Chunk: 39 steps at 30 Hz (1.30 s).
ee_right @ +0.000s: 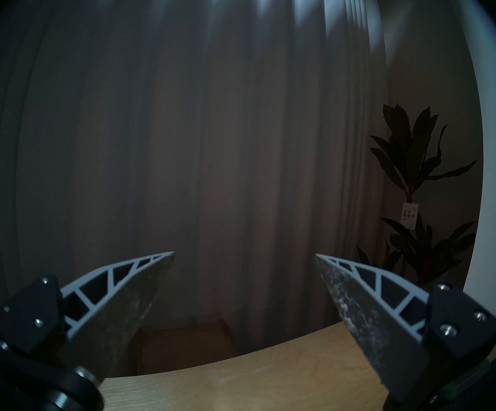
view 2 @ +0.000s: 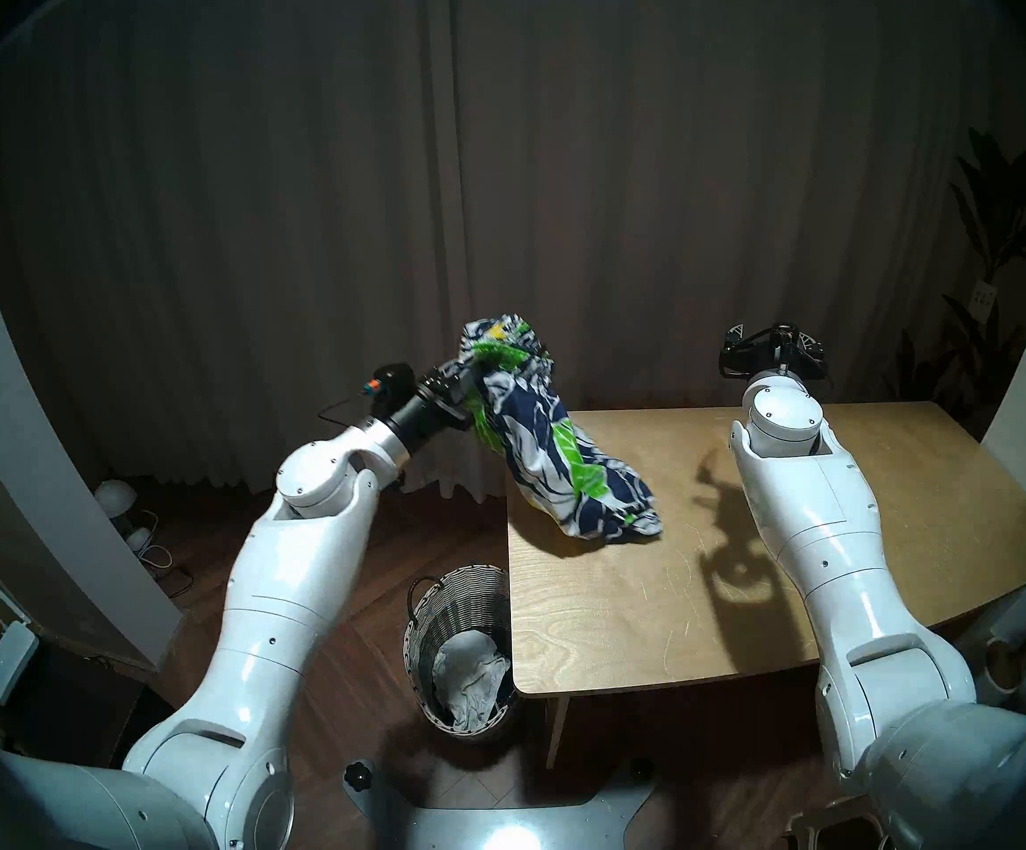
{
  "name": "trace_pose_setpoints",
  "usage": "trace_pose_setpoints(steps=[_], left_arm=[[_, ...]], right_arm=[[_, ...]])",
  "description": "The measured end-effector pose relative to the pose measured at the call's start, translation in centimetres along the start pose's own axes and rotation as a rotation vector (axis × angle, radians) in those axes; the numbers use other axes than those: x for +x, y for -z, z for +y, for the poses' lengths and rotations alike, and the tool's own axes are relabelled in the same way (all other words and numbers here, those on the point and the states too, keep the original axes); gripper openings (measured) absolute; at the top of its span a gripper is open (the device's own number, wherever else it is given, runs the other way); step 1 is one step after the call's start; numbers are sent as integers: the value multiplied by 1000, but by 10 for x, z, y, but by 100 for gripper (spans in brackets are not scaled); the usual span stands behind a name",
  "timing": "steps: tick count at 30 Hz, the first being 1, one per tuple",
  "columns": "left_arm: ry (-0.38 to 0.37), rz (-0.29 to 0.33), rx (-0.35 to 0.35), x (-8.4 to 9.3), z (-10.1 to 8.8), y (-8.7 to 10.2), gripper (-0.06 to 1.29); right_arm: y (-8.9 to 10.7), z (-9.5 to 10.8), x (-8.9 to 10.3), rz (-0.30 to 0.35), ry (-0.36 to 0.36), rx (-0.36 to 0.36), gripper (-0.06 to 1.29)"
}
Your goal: Toss clothes into the laundry hamper
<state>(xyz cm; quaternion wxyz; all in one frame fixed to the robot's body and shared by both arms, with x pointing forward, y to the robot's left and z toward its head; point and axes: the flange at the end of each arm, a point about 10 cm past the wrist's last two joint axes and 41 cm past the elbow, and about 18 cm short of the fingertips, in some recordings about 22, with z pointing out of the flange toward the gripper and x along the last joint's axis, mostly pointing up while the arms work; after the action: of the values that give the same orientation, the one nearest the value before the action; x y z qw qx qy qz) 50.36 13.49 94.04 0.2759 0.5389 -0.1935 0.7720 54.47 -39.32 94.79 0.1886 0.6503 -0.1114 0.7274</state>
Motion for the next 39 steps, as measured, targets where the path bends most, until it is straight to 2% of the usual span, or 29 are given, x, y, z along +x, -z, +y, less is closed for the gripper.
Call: trace_pose_setpoints(steps=[1,4,9,12,15,19,26,29,31,36,39], left_arm=[[-5,8,1,3,-1,0,-3],[-42,74,7,29,-10,1,-3],[-83,132,5,57,-15,5,-3],[-101,140,17,70,-19,11,-3],[-120,112,48,75,-24,16,-3],[-154,32,123,68,-41,25,-3],[-174,-123,293,37,-97,51,-3],[-191,-181,336,26,-113,57,-3],[-197,-225,362,12,-122,63,-3],[-205,-245,335,-2,-112,62,-3],[-189,-266,314,-20,-99,63,-3]], right_arm=[[0,0,0,0,0,0,125],[0,1,1,2,0,-1,125],[0,3,2,6,0,-2,125],[0,3,4,9,-1,-6,125],[0,4,5,12,-1,-8,125],[0,4,5,13,-1,-12,125],[0,5,5,14,0,-17,125],[0,5,5,14,0,-18,125],[0,5,6,15,0,-19,125],[1,5,6,16,1,-19,125],[1,5,6,15,1,-19,125]])
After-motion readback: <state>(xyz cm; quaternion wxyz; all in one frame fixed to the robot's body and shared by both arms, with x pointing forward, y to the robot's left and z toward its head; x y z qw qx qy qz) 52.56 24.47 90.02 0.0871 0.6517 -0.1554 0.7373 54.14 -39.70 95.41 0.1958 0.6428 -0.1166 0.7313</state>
